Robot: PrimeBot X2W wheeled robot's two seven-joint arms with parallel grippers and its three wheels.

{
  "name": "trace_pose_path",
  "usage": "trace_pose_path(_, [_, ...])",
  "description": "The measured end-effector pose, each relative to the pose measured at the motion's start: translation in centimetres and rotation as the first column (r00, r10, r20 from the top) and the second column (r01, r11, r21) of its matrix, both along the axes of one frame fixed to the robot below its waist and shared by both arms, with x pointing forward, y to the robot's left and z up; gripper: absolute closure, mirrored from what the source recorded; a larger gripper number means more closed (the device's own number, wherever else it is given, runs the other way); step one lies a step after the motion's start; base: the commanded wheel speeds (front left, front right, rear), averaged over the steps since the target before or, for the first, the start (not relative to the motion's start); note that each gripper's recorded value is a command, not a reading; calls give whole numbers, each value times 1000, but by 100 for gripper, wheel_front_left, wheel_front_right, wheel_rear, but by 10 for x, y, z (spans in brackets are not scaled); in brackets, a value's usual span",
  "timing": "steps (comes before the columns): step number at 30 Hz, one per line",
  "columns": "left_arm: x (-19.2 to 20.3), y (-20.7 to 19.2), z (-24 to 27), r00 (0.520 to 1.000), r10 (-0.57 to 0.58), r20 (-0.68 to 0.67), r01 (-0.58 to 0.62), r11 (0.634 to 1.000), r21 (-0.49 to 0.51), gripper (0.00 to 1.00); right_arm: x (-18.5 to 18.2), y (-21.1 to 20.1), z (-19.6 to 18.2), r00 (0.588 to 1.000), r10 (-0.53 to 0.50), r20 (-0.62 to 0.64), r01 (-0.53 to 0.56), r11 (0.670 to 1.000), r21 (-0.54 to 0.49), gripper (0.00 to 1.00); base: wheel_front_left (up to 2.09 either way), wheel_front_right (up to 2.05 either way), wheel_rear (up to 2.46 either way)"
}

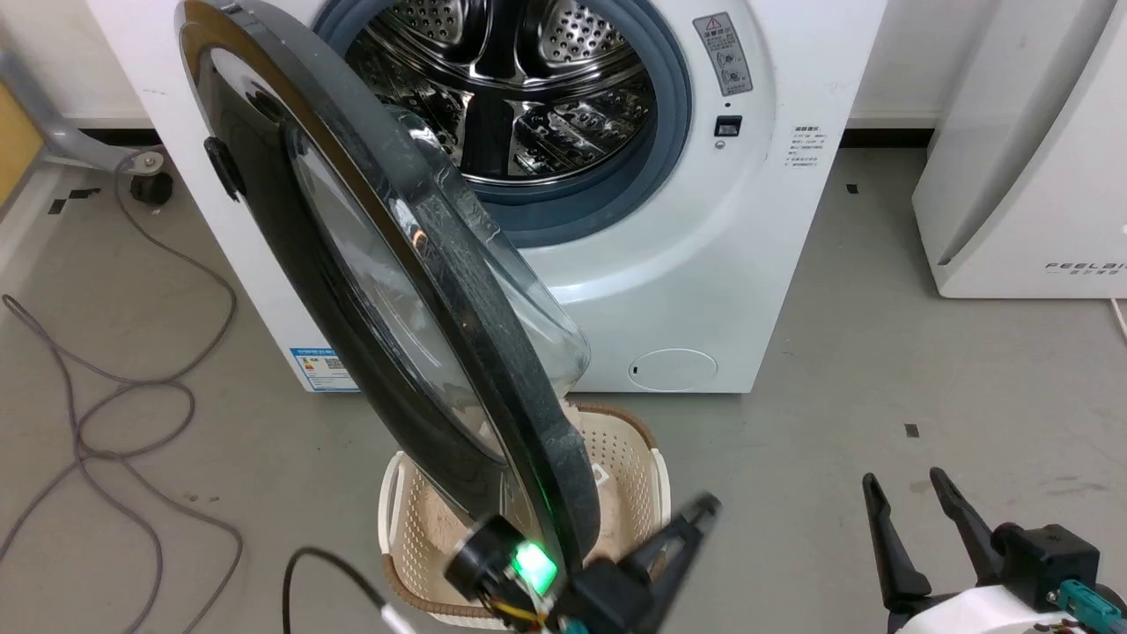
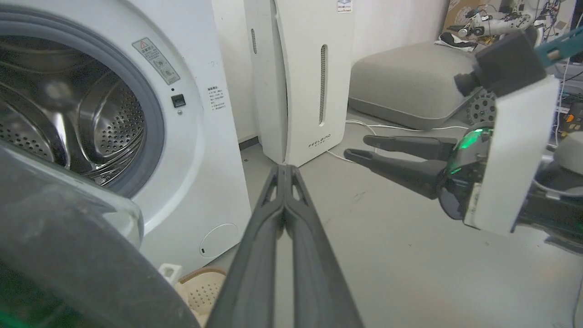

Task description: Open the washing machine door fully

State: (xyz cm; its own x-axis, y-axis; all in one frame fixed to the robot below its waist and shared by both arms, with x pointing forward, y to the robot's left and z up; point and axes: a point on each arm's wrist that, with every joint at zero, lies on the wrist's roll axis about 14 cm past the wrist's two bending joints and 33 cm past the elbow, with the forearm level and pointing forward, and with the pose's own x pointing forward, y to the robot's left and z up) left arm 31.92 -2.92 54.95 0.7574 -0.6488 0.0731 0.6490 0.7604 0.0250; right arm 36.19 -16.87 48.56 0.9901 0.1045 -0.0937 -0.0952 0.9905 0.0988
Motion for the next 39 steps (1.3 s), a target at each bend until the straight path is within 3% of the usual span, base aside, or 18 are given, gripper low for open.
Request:
trace_pose_path(7, [37, 22, 1, 989, 146, -1, -146, 989, -21, 100, 0, -1, -3, 1000, -2, -11, 2, 1000, 0, 0, 0, 0, 0])
trace_pose_path(13, [46, 26, 1, 980, 198, -19, -199, 979, -48, 100, 0, 0, -6, 1000, 0, -17, 0, 1000, 2, 0, 0, 0, 0])
trace_pose_path(24, [42, 42, -4, 962, 263, -71, -266, 963, -44, 100, 2, 6, -11, 999, 18, -34, -18, 1000, 7, 0, 0, 0, 0])
trace_pose_path(39, [8, 98, 6, 894, 433, -120, -444, 890, -100, 100, 3, 23, -9, 997, 70, -26, -70, 997, 16, 0, 0, 0, 0])
